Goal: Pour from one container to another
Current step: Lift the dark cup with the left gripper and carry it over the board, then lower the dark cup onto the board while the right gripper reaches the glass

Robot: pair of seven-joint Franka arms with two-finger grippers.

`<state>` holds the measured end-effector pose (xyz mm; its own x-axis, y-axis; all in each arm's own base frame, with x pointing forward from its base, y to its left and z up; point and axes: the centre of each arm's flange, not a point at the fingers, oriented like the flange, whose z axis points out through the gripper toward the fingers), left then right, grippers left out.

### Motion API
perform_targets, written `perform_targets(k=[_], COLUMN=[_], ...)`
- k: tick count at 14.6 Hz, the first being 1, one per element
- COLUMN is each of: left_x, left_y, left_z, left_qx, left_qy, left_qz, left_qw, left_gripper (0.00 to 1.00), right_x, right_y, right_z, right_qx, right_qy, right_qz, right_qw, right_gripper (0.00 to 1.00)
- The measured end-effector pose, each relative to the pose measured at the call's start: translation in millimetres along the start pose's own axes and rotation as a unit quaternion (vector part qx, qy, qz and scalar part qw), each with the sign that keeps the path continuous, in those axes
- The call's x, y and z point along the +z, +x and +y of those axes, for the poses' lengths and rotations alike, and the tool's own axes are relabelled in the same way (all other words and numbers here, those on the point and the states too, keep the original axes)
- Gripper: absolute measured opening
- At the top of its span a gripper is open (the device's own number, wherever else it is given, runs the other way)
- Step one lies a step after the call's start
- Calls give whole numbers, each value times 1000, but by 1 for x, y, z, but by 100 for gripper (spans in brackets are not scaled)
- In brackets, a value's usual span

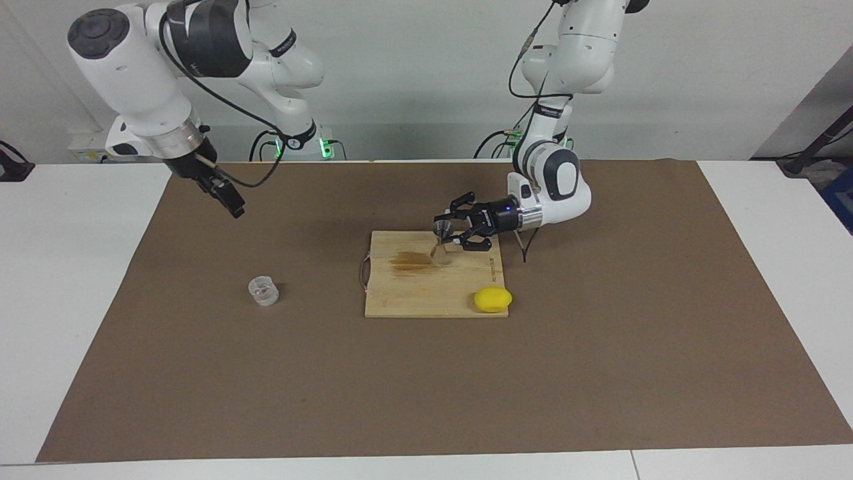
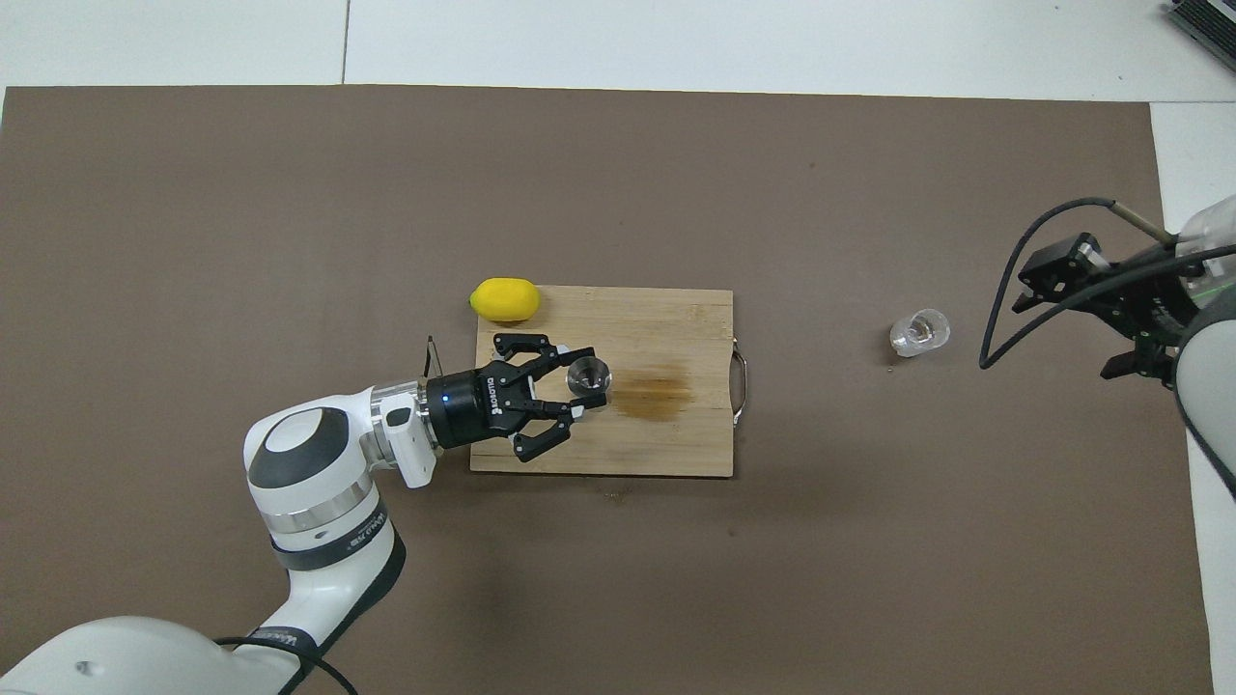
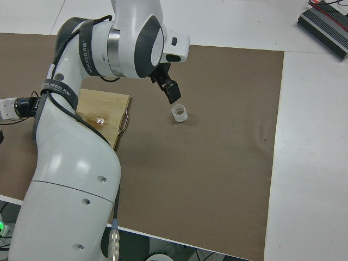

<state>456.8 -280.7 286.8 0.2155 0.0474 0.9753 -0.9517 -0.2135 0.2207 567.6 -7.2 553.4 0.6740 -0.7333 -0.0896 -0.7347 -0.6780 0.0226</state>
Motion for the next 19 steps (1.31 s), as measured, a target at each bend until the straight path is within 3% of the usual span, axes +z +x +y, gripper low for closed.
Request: perform_targets(k=[4,8,14,19], left_x=[37,46,44,46], left_y=[-10,-23,-26,-37], left_z=[32,43,40,38], left_qx=[17,29,69,61], left_qy=[27,36,48,53], left_qz=[8,-6,-6,-4], left_qw=[999,999,996,997], left_gripper=[51,51,51,51], right_x=[43,90,147,202], right_y=[47,96,134,158], right_z=[17,32,32,33], right_qx=[89,175,253,304], right_qy=[17,42,83,118], right_qz=[-56,-88,-131,-189], right_qw=[994,980,955,926], right_gripper=[100,100,100,100])
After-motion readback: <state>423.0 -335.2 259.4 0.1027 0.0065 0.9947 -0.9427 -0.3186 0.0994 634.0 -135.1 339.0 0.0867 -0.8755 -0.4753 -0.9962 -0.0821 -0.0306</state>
